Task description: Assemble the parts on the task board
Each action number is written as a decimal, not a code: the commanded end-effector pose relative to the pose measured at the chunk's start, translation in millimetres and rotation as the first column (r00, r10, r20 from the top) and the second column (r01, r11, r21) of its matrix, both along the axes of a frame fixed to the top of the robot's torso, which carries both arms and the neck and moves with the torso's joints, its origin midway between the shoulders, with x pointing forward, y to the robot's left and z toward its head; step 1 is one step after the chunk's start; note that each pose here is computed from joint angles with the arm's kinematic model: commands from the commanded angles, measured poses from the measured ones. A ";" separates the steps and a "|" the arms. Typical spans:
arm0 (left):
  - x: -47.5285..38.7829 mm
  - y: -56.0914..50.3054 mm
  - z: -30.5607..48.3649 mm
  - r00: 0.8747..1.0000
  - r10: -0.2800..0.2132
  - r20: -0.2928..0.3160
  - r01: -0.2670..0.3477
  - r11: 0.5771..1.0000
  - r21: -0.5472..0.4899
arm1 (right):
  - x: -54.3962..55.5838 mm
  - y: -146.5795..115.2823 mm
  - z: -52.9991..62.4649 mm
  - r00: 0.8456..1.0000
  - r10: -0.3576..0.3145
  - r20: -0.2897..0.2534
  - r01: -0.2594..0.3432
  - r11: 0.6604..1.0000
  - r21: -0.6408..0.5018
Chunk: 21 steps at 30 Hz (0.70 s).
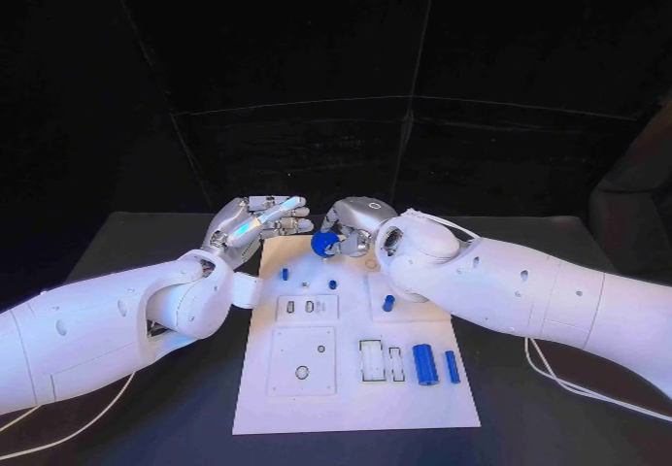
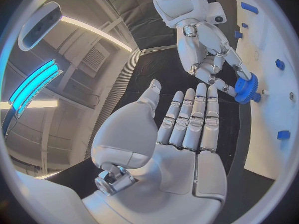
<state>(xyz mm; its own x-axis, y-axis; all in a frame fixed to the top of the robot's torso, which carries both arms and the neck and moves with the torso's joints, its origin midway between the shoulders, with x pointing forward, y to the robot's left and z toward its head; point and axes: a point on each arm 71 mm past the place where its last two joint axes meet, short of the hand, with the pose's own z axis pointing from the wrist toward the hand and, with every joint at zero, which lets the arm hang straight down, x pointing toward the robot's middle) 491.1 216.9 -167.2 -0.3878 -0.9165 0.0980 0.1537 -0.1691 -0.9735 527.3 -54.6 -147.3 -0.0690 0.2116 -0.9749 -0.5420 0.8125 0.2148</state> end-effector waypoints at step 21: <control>0.9 -2.2 1.9 1.000 -0.008 0.010 0.008 1.000 -0.008 | 5.8 14.4 -21.5 0.998 -0.002 -0.059 -0.004 0.995 -0.099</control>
